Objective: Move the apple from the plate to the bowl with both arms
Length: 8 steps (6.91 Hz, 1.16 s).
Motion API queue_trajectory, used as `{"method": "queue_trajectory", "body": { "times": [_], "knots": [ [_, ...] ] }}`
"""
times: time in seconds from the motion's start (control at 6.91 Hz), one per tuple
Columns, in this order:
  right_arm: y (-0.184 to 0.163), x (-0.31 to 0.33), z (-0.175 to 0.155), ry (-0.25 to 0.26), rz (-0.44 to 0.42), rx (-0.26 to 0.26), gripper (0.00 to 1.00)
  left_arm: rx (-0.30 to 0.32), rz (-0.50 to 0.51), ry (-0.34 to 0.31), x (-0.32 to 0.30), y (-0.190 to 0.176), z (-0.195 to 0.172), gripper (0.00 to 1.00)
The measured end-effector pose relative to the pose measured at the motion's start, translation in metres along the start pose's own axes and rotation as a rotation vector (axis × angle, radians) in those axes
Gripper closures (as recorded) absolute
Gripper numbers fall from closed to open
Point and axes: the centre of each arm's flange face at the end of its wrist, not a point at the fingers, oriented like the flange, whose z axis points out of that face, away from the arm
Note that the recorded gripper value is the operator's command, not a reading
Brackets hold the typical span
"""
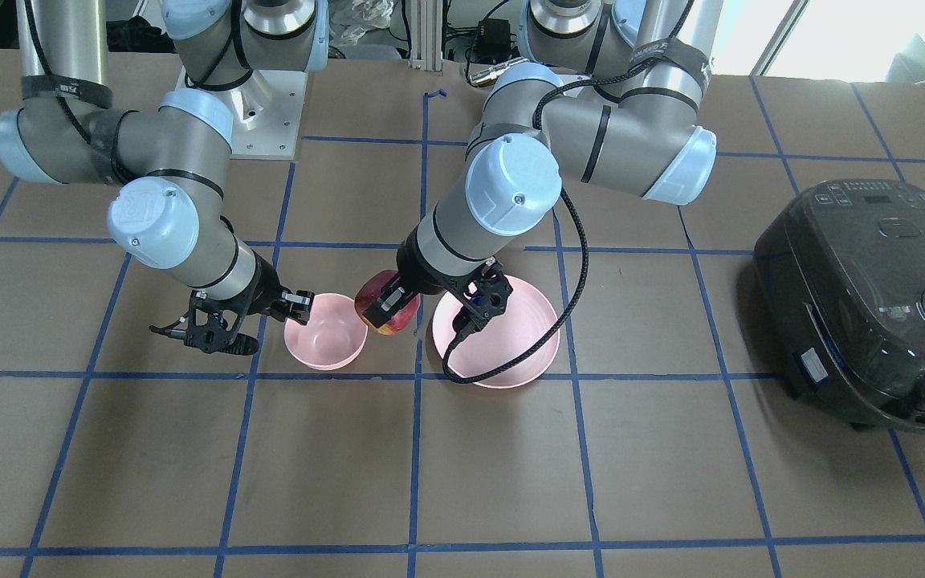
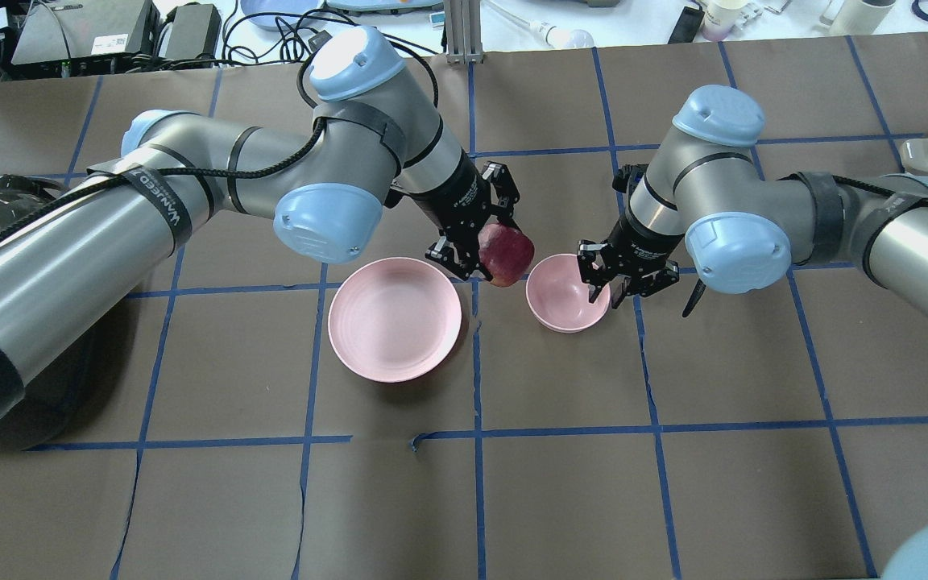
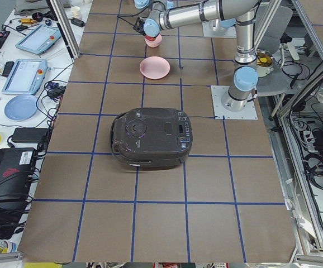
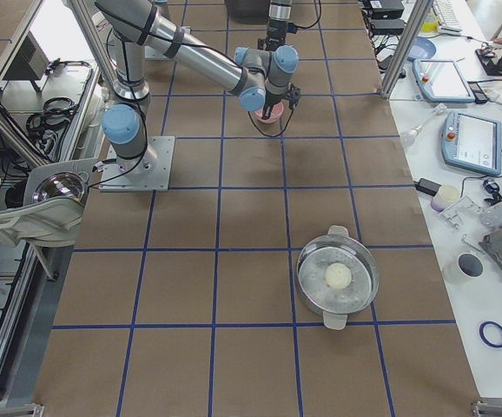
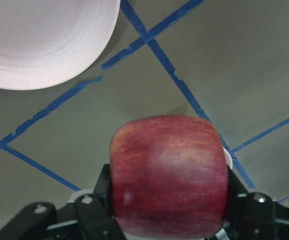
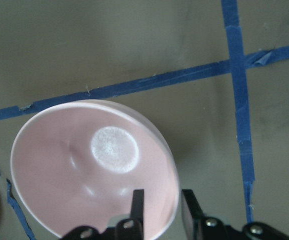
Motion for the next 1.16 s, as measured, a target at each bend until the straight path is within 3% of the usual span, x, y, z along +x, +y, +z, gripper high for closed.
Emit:
{"method": "queue_trajectory", "body": {
  "times": [0.29,0.58,0.87,1.01,1.16],
  "knots": [
    [-0.009,0.012,-0.020,0.012,0.013,0.032,0.00,-0.006,0.027,-0.014,0.002,0.019,0.022,1.00],
    [-0.023,0.049,-0.062,0.083,0.040,0.042,0.00,0.005,0.031,0.018,0.013,0.048,0.062,1.00],
    [-0.019,0.069,-0.102,0.128,0.036,0.069,0.00,0.024,0.051,0.056,0.024,0.053,0.094,0.96],
    [-0.012,0.069,-0.120,0.131,0.032,0.099,0.00,0.028,0.056,0.058,0.025,0.051,0.103,0.17],
    [-0.007,0.068,-0.133,0.131,0.028,0.124,0.00,0.029,0.065,0.055,0.025,0.049,0.109,0.00]
  ]
}}
